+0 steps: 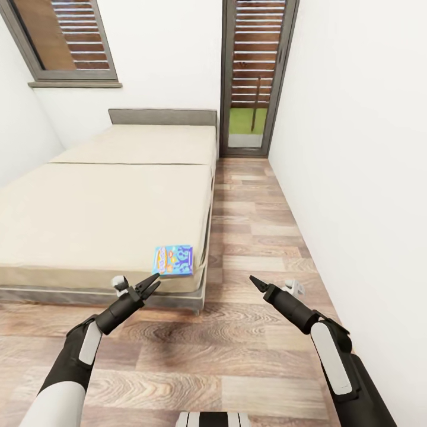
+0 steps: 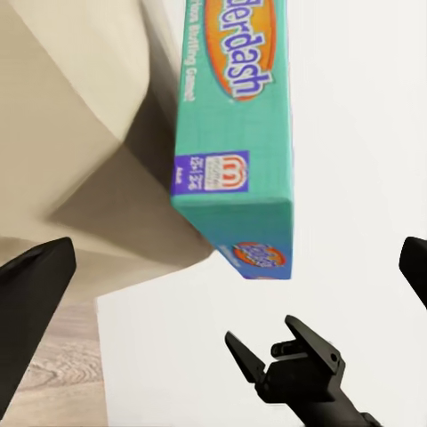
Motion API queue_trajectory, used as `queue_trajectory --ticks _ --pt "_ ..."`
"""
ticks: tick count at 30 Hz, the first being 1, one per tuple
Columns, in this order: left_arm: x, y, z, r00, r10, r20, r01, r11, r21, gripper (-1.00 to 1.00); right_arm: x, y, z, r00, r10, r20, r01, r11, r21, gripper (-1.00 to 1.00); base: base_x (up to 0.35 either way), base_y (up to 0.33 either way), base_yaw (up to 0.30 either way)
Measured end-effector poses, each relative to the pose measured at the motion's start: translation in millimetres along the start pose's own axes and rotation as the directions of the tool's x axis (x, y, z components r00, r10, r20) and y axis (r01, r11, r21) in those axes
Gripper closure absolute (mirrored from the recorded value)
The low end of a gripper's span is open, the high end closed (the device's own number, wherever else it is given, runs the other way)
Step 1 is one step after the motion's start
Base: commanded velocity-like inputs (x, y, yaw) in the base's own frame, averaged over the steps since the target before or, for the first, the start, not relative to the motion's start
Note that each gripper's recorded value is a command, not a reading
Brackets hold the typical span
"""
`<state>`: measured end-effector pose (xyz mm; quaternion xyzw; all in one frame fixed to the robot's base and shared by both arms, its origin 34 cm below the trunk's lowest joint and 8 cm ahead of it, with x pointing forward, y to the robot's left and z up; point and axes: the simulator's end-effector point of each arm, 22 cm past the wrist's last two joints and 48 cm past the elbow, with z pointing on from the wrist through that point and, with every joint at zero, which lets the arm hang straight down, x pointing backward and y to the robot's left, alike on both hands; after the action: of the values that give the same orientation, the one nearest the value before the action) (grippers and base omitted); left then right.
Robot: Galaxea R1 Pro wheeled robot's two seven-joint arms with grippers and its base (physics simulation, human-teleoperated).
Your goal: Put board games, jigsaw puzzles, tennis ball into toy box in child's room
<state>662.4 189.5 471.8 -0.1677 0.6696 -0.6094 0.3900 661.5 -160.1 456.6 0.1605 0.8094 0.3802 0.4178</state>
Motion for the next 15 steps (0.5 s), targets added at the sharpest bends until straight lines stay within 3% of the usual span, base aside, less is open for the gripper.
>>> queue_trajectory --ticks 15 --pt "1.6 1.2 -1.1 1.000 -0.003 -0.001 0.003 1.000 -0.003 -1.00 0.2 0.2 0.2 1.000 0.001 0.000 -0.001 1.000 0.000 -1.00 0.009 -0.004 0.000"
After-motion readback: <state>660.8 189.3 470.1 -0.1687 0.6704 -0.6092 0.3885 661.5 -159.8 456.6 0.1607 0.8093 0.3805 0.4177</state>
